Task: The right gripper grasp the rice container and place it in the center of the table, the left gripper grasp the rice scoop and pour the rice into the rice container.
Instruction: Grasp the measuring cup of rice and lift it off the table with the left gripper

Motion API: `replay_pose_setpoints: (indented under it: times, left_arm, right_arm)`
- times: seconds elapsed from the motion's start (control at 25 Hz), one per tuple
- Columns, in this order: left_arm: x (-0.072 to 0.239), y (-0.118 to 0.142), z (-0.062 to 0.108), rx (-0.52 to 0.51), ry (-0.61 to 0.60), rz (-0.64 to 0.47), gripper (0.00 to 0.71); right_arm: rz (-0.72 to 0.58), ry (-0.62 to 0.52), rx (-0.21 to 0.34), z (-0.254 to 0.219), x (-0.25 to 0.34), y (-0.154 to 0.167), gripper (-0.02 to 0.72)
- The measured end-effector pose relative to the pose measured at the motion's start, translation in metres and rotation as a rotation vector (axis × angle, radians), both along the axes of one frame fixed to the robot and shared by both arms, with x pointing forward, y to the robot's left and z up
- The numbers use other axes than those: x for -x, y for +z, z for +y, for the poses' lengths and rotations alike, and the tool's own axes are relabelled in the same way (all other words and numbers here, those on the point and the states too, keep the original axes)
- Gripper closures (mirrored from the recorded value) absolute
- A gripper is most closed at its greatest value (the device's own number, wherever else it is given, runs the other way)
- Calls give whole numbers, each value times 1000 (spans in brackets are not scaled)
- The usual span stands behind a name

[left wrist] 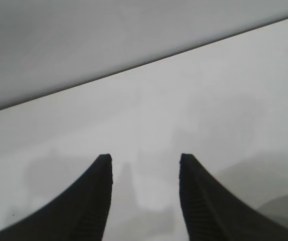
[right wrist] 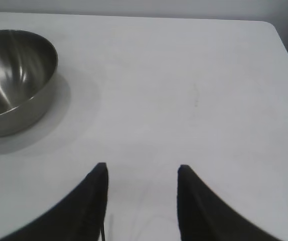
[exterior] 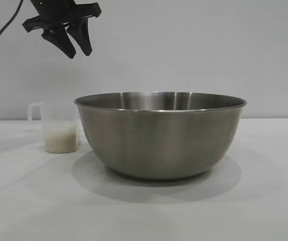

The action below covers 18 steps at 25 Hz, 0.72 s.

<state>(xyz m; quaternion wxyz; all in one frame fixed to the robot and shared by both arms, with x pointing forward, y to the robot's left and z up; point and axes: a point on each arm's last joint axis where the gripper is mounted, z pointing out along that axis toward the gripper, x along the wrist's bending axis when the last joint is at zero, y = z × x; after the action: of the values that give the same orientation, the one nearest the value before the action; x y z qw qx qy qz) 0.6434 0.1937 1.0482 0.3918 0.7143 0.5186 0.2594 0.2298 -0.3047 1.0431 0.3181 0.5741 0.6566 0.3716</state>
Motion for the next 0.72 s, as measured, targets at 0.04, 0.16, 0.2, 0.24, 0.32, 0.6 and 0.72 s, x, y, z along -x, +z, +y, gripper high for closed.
replay_pose_setpoints:
  times: [0.04,0.16,0.2,0.24,0.32,0.6,0.72]
  left_arm:
    - [11,4,1,-10,5,-60,444]
    - [49,-6,10,-44,55,-176,444]
    - [62,-11,14,-49,78,-204,444]
    - [73,-22,18,-55,96,-204,444]
    - [91,-38,26,-54,134,-215,444]
    - [135,-82,33,18,96,-205,444]
    - [146,-90,35,37,91,-214,444]
  right_arm:
    - [0,0,0,0,0,0,426]
    - [0,0,0,0,0,0,426]
    - [0,0,0,0,0,0,426]
    - [0,0,0,0,0,0,426]
    - [0,0,0,0,0,0,426]
    - [0,0,0,0,0,0,426]
    - [0,0,0,0,0,0,426]
